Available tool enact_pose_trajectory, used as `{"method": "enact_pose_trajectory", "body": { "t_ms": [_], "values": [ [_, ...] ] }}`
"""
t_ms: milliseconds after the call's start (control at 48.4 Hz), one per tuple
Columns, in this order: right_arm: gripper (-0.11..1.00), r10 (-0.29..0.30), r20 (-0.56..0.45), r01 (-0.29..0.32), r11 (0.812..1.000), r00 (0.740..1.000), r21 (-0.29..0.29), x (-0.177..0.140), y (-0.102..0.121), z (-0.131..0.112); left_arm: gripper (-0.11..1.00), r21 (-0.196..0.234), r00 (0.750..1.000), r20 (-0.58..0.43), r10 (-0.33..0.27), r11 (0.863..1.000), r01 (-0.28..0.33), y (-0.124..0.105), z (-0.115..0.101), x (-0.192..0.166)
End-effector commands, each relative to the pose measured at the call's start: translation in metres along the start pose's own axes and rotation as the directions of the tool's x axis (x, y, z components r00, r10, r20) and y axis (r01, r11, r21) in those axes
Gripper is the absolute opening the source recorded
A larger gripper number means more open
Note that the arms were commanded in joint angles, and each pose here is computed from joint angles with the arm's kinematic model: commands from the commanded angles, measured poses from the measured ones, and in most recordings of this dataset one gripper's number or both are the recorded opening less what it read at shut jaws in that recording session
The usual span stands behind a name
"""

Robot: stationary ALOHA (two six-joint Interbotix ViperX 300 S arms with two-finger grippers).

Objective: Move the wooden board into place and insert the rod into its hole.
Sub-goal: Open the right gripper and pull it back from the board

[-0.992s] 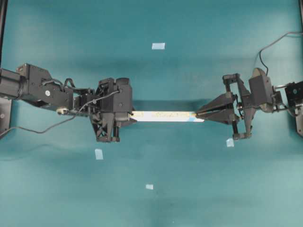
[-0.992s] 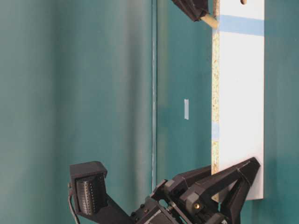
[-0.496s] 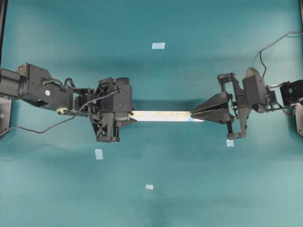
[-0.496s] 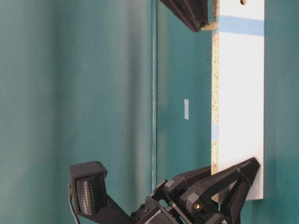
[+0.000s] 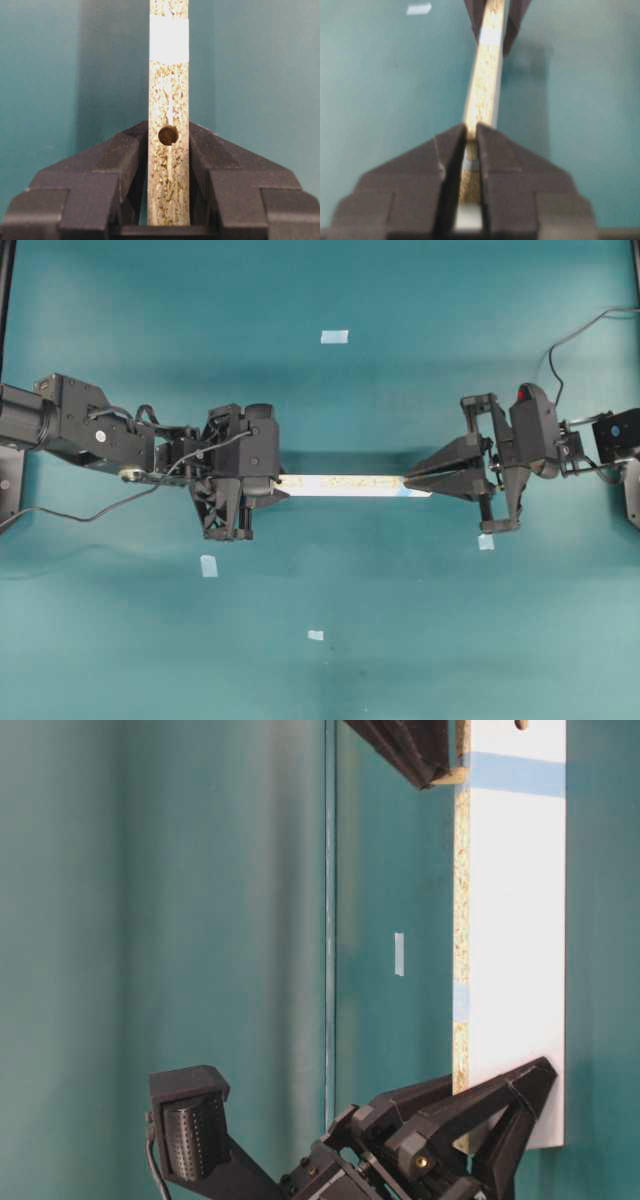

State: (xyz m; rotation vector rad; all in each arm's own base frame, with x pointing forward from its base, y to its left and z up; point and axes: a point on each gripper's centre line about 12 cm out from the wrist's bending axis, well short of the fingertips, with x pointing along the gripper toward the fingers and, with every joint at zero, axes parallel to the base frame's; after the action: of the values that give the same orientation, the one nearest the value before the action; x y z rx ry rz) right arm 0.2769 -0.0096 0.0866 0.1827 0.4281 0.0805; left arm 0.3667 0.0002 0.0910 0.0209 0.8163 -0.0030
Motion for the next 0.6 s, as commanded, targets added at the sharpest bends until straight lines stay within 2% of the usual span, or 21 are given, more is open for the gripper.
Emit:
{"method": "enact_pose_trajectory", "body": {
  "t_ms": [0, 331, 579],
  "values": [
    [0.10, -0.008, -0.054, 0.009, 1.000, 0.999, 0.005, -0.004, 0.000, -0.010, 0.21, 0.004, 1.000, 0.031, 0.001, 1.000, -0.001, 0.000, 0.008, -0.004],
    [0.10, -0.003, -0.070, 0.004, 1.000, 0.998, 0.007, -0.001, 0.003, -0.010, 0.21, 0.004, 0.999, 0.034, 0.001, 1.000, -0.001, 0.000, 0.009, -0.004],
    [0.10, -0.028, -0.078, 0.033, 0.997, 0.997, 0.067, -0.002, 0.001, 0.000, 0.21, 0.004, 1.000, 0.029, 0.001, 1.000, -0.001, 0.000, 0.007, -0.004]
  ]
}}
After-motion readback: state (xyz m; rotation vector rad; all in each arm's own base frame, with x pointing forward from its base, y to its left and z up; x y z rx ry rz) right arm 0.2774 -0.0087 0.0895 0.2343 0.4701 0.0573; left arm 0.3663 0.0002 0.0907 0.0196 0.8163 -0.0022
